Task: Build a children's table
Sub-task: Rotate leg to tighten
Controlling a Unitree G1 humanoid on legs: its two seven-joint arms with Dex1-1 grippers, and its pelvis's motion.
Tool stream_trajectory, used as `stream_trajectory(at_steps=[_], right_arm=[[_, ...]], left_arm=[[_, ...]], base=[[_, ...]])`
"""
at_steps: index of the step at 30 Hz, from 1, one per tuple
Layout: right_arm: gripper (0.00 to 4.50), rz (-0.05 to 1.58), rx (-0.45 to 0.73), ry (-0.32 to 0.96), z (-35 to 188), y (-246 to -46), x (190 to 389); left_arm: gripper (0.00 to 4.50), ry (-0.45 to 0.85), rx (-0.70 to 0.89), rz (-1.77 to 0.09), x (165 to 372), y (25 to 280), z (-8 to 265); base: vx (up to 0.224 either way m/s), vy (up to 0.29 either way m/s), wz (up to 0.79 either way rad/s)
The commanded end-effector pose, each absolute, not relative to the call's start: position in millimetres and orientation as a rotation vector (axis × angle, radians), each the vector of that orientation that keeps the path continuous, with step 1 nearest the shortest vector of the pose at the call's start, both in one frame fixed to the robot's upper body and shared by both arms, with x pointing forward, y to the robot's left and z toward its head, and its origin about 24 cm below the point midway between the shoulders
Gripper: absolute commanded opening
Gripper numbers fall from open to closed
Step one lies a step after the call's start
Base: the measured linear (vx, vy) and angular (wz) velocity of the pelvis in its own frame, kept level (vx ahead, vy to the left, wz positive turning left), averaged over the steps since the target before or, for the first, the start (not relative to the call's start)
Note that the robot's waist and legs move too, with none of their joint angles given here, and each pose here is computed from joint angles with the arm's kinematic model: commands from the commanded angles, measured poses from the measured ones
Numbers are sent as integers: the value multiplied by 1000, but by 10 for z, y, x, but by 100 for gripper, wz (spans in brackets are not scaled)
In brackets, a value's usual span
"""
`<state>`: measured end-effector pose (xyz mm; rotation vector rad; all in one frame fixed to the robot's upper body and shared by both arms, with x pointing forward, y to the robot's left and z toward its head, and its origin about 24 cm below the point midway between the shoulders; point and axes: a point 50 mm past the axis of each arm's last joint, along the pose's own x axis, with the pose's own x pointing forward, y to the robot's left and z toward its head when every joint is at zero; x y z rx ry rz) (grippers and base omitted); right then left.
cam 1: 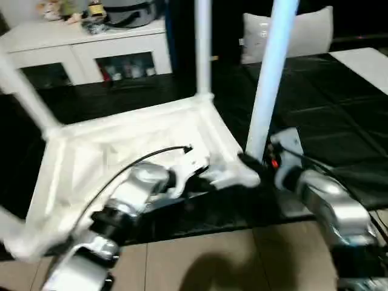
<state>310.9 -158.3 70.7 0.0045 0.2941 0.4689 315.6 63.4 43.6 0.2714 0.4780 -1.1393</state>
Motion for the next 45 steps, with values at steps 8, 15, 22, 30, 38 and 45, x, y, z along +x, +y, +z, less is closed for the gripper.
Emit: stream_trajectory(at_steps=[8,15,22,30,38,45], right_arm=[[321,493,60,363,510,-1290,3080],[388,531,22,333,552,-1420,3061],[443,611,-16,345,608,-1734,2963],[443,760,-68,339,729,-1991,2805],[409,988,-21,325,827,-1946,2626],[351,1032,-4,329,839,-1922,2606]], left_arm=[[0,428,296,-1114,3197,509,520],[0,394,345,-1160,3175,564,525],[0,410,422,-1229,3133,755,470],[0,453,452,-1356,3057,923,457],[0,493,436,-1467,2977,993,477],[0,507,424,-1494,2952,998,482]], base=[[0,0,0],[0,0,0],[0,0,0],[0,0,0],[0,0,0],[0,0,0]])
